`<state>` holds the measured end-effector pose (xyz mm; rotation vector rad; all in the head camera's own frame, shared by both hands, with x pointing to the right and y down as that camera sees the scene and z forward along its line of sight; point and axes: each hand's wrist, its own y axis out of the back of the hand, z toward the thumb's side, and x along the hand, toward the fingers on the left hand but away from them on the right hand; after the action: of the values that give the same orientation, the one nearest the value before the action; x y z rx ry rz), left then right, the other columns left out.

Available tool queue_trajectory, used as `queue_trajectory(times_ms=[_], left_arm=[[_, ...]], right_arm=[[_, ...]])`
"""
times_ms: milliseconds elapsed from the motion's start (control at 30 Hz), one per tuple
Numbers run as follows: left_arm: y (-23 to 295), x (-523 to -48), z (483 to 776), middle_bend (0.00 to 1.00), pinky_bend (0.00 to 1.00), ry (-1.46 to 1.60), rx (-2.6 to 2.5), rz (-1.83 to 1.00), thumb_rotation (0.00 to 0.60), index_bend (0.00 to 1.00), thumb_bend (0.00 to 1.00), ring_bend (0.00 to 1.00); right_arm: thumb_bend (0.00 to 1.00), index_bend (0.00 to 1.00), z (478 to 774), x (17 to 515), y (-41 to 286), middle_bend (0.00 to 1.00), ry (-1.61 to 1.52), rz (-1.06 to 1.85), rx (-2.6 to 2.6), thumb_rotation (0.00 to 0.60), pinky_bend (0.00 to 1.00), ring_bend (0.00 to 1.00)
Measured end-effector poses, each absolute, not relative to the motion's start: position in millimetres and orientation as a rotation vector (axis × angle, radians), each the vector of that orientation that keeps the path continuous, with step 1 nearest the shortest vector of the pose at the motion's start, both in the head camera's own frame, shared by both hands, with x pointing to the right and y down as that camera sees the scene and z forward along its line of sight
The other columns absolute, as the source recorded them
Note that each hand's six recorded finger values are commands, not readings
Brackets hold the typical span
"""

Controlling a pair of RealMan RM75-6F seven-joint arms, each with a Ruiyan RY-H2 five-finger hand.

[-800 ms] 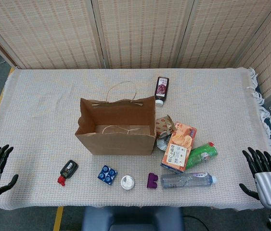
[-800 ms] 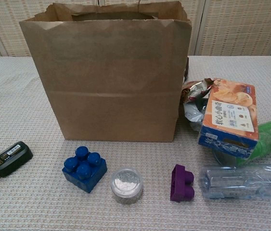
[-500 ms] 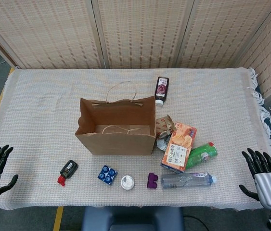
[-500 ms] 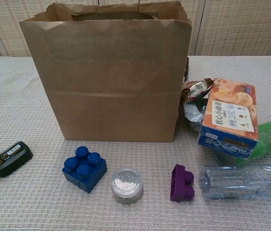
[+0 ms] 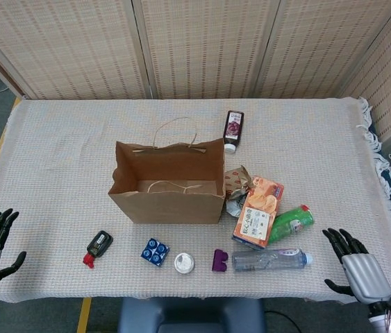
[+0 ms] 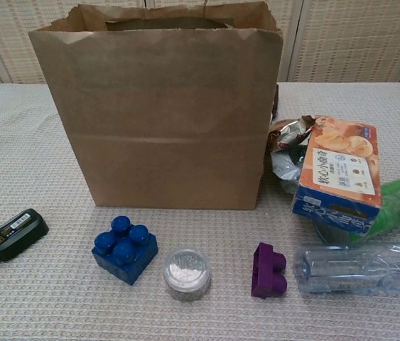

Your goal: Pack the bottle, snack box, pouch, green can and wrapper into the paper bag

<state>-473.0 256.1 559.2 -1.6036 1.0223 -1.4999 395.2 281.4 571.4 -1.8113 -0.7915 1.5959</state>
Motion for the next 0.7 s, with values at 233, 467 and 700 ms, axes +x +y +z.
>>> queue_trajectory(times_ms=[233, 467, 700], left_arm=[[256, -473, 559, 0.0, 0.0, 1.025, -1.603, -1.5, 0.6, 0.0, 0.32, 0.0], [256, -473, 559, 0.0, 0.0, 1.025, -1.607, -1.499, 0.6, 0.0, 0.32, 0.0], [256, -473, 559, 0.0, 0.0, 1.026, -1.611, -1.498, 0.6, 0.0, 0.32, 0.0]], right_arm=[[0.04, 0.03, 593, 364, 282, 0.09, -0.668, 1.58, -1.842, 0.6, 0.18, 0.04], [0.04, 0.1, 612, 330, 283, 0.15, -0.593, 1.545, -1.883, 0.6, 0.24, 0.11], [0.05, 0.13, 626, 307, 284, 0.16, -0.559, 1.532, -1.917, 0.6, 0.25, 0.11]])
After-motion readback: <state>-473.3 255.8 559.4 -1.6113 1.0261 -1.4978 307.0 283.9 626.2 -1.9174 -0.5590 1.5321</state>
